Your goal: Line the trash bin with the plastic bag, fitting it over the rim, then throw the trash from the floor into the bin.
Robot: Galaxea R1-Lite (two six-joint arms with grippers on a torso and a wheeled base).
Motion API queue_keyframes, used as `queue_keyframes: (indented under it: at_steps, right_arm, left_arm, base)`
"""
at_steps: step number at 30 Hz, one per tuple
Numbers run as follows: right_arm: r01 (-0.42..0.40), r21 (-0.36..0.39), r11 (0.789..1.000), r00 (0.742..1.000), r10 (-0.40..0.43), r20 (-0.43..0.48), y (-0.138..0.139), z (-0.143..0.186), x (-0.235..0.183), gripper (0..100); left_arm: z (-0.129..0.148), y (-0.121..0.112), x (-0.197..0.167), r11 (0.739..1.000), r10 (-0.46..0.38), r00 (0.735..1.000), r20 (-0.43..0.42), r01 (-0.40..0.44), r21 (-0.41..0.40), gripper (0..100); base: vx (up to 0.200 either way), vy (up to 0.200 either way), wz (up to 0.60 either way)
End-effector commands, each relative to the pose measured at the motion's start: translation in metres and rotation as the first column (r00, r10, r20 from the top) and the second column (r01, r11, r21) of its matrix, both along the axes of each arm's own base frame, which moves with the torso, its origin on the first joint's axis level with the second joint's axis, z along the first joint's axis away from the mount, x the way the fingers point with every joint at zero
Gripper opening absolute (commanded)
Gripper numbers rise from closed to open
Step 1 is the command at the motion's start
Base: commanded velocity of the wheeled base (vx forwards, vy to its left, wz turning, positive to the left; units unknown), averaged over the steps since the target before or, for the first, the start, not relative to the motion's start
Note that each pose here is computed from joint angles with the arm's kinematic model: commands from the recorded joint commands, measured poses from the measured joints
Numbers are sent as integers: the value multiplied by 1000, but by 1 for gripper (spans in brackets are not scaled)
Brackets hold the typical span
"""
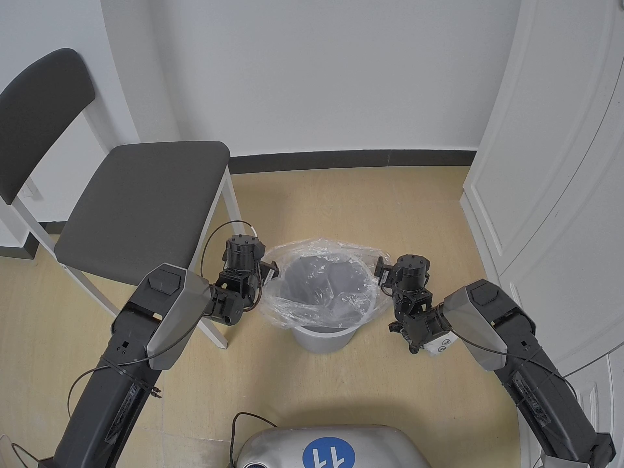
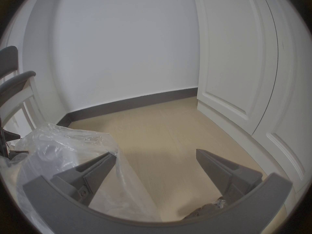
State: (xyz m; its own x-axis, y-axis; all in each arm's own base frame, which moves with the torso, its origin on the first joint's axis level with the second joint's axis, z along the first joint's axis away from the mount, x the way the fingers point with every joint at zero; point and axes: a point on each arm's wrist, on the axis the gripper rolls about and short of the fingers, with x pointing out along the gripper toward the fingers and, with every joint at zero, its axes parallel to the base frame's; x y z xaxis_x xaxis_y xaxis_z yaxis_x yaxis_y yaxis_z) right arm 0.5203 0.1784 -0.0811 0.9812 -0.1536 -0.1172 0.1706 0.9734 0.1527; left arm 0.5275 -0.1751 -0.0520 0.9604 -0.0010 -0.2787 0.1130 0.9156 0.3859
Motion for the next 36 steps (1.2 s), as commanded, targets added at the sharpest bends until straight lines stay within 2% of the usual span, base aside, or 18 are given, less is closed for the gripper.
queue_keyframes:
  at_steps: [1,10,18,22,31,36]
  right_arm:
    - [7,4,1000,1000,-7,-20,-2,-2,1,100]
    - [10,-10,1000,998,-10,-60,-2,-4,1,100]
    - [22,22,1000,1000,-22,19,-9,5,7,100]
    - [8,76,997,999,-11,50,-3,8,6,100]
    - [-44,179,983,997,31,72,6,14,4,100]
    - [-60,194,979,995,43,90,8,17,3,100]
  left_arm:
    - [-14,8,1,1000,15,999,-29,-15,10,100]
    - [-34,10,-1,1000,18,998,-59,-17,18,100]
    - [-5,-1,0,997,9,1000,11,-8,-82,100]
    - [-2,-2,1,993,-15,999,43,20,-112,100]
    - [-5,9,4,992,2,998,67,6,-127,100]
    - [-2,13,6,989,16,997,79,-4,-151,100]
  base:
    - [0,0,0]
    - [0,0,0]
    - [0,0,0]
    - [0,0,0]
    - [0,0,0]
    - [0,0,0]
